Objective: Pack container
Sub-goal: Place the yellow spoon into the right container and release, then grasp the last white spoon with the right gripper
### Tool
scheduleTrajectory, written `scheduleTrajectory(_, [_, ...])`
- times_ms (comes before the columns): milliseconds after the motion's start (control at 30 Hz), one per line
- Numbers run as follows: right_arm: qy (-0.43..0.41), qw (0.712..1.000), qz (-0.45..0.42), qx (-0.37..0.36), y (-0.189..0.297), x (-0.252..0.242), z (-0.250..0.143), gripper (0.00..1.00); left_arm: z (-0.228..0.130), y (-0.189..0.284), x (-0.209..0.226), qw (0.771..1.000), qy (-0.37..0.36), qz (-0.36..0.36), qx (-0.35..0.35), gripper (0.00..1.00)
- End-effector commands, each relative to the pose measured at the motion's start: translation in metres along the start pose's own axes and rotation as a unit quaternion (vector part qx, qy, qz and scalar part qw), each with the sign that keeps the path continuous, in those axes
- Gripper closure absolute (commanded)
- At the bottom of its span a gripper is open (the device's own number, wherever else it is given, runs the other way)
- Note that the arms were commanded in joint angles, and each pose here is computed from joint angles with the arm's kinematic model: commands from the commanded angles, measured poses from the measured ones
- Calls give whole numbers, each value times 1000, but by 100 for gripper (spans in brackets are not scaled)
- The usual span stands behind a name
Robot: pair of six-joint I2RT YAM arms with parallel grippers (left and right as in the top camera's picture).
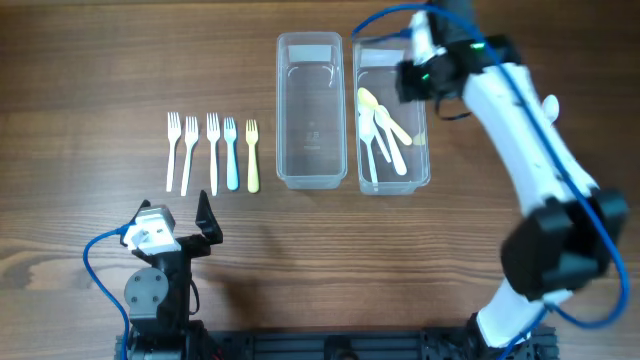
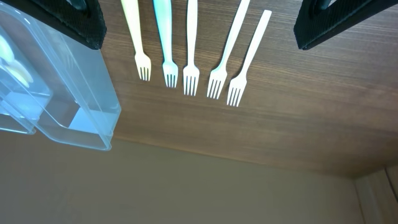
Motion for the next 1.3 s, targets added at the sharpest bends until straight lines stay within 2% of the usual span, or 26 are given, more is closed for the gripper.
scheduleTrajectory(0, [-59, 992, -80, -80, 64, -52, 17, 37, -1, 0, 1, 1000, -9, 2, -2, 0])
scheduleTrajectory(100, [-89, 983, -143, -76, 77, -94, 12, 25, -1, 0, 1, 1000, -9, 2, -2, 0])
scheduleTrajectory(167, [-81, 981, -166, -58, 79, -119, 7, 22, -1, 0, 1, 1000, -9, 2, -2, 0])
scheduleTrajectory(400, [-124, 970, -210, -17, 71, -194, -10, 24, -1, 0, 1, 1000, -9, 2, -2, 0])
scheduleTrajectory(633, [-185, 958, -214, 53, 24, -260, -37, 25, -1, 0, 1, 1000, -9, 2, -2, 0])
scheduleTrajectory(767, [-213, 959, -167, 86, -12, -279, -51, 28, -1, 0, 1, 1000, -9, 2, -2, 0])
scheduleTrajectory(967, [-222, 953, -153, 141, -59, -294, -72, 28, -1, 0, 1, 1000, -9, 2, -2, 0])
scheduleTrajectory(1267, [-231, 954, -108, 157, -99, -295, -83, 29, -1, 0, 1, 1000, -9, 2, -2, 0])
Point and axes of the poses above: each gripper's point midway between its finger pads, its own y axis back along the fingers, its own x axis along the line the jaws close on, z = x × y, the point moved 8 cm from there along y, back along the fingers, and after that the axes turned 5 degrees about -y, right-handed, at the moved point
